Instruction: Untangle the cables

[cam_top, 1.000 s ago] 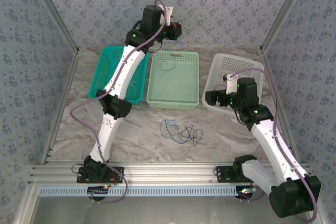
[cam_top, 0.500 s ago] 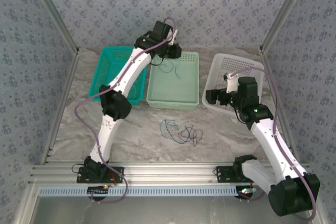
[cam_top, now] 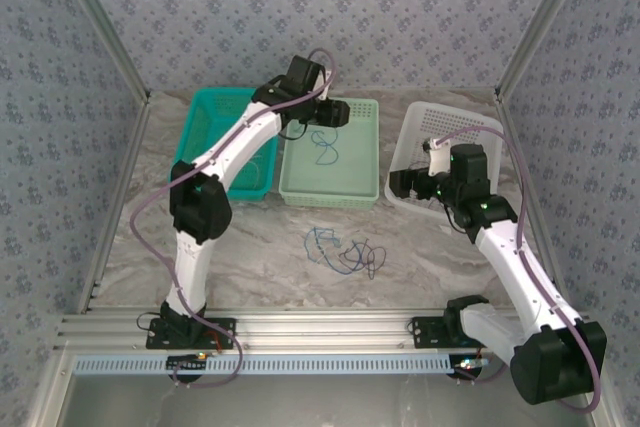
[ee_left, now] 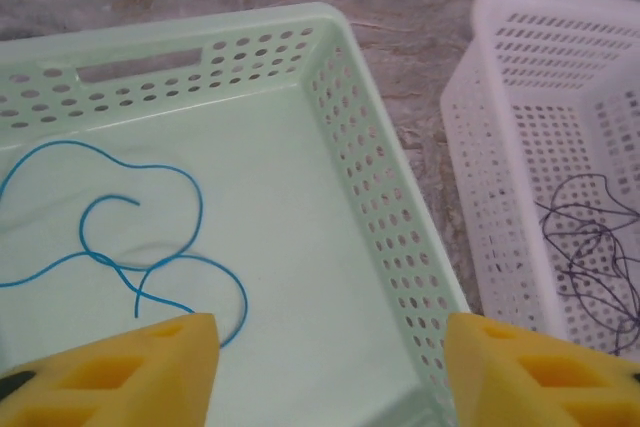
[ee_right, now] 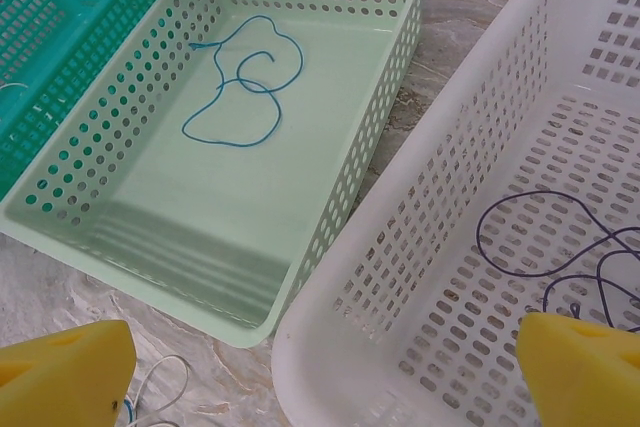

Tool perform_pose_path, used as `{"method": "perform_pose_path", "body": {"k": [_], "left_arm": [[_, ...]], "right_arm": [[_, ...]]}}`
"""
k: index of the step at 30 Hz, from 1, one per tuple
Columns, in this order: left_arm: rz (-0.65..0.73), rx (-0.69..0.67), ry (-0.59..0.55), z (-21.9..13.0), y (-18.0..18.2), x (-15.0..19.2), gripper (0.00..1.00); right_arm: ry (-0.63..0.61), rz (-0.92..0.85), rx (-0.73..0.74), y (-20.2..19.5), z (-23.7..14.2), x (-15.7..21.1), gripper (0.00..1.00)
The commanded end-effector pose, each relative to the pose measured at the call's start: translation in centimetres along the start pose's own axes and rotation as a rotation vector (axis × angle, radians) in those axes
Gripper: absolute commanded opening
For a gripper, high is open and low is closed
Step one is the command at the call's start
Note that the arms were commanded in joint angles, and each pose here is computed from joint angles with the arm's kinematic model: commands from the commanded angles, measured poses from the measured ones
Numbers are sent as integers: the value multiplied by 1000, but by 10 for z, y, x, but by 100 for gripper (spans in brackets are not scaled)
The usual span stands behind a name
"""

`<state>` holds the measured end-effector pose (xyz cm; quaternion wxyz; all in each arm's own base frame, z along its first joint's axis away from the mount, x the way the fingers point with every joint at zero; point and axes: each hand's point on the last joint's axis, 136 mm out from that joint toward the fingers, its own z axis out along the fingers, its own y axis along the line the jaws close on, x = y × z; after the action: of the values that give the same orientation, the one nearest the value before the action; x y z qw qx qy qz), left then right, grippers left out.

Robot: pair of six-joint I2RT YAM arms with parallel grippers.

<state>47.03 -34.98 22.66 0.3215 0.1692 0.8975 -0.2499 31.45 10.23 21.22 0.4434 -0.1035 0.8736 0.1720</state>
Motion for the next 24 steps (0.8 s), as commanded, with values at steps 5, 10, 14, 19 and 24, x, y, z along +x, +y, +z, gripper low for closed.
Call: {"method": "perform_pose_path", "body": {"k": [5,10,14,19,24], "left_arm": [[130,-32,-269,-76,-21,-7,99],[117,-23,-356,-123,-11,38,99],[63,-103,-316,-141,11,75,99],[9,-155,-321,-156,29,103,99],[-10,-195,-353,-170,41,115,99]], "right_arm": [[85,-49,-99,38,3,19,99],[190,-152,-151,84,8,58,95],[284,-201,-235,126,25,93,88],[426,-227,-246,146,52,127,75],[482,-252,-242,157,67,146,70]]}}
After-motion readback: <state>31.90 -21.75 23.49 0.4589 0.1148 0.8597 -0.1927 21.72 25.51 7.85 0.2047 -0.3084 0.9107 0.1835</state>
